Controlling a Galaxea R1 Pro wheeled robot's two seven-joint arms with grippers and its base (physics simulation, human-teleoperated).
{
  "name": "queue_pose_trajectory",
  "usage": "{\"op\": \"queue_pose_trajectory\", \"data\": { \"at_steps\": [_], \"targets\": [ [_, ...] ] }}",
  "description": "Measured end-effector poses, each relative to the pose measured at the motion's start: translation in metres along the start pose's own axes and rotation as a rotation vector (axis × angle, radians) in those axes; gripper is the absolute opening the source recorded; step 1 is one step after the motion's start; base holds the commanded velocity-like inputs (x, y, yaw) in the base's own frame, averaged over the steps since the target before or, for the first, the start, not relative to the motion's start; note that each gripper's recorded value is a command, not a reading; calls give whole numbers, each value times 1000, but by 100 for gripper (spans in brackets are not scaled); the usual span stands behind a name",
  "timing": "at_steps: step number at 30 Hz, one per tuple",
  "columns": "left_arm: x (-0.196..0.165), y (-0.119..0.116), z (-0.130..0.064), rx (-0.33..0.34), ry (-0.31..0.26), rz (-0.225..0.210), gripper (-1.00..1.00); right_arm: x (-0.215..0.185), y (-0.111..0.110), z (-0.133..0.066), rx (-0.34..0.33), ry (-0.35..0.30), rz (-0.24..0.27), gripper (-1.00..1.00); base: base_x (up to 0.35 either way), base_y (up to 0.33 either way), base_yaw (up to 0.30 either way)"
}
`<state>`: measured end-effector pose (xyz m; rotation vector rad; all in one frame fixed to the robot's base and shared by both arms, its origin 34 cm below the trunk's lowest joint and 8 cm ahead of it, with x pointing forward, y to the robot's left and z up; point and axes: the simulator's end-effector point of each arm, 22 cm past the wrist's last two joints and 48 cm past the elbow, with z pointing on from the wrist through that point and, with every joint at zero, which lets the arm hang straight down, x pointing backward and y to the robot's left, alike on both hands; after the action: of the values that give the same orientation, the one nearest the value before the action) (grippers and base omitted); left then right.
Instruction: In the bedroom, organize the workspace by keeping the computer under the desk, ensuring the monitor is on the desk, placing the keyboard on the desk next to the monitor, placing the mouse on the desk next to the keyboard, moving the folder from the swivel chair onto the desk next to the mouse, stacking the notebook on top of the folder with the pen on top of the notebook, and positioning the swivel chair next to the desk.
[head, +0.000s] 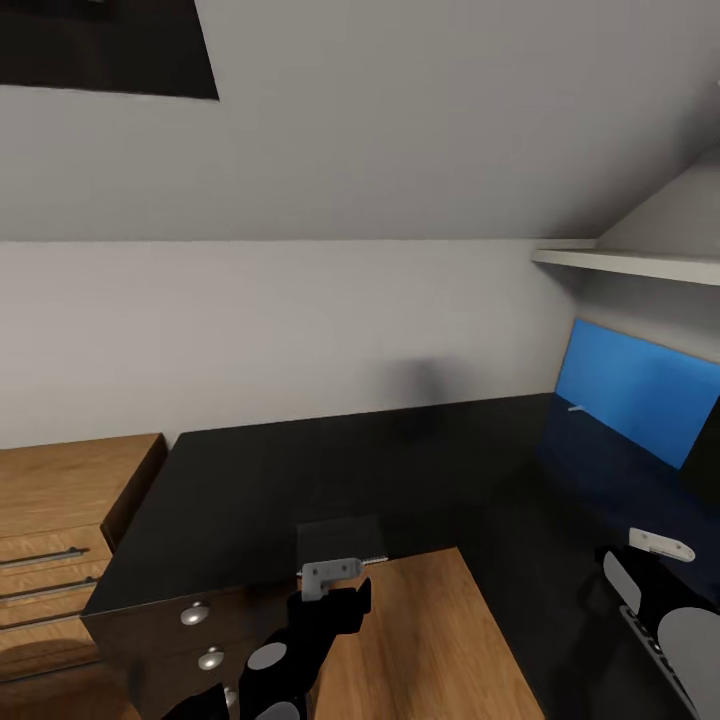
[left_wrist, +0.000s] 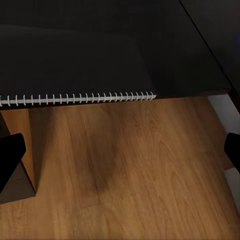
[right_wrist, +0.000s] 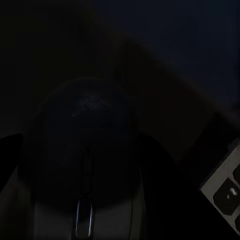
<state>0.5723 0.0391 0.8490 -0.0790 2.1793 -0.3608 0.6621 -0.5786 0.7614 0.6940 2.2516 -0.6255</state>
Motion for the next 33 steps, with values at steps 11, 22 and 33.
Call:
{"op": "queue_pose_trajectory", "data": {
  "at_steps": [11, 22, 33],
  "targets": [
    [-3, 2, -2, -6, -2, 0, 100, -3, 0, -2, 0, -3, -5, -100, -1, 0, 0],
    [-4, 4, -2, -11, -3, 2, 100, -5, -1, -3, 1, -7, -6, 100, 0, 0, 0],
    [-4, 4, -2, -10, -1, 2, 100, -5, -1, -3, 1, -7, -6, 100, 0, 0, 0]
  ]
}}
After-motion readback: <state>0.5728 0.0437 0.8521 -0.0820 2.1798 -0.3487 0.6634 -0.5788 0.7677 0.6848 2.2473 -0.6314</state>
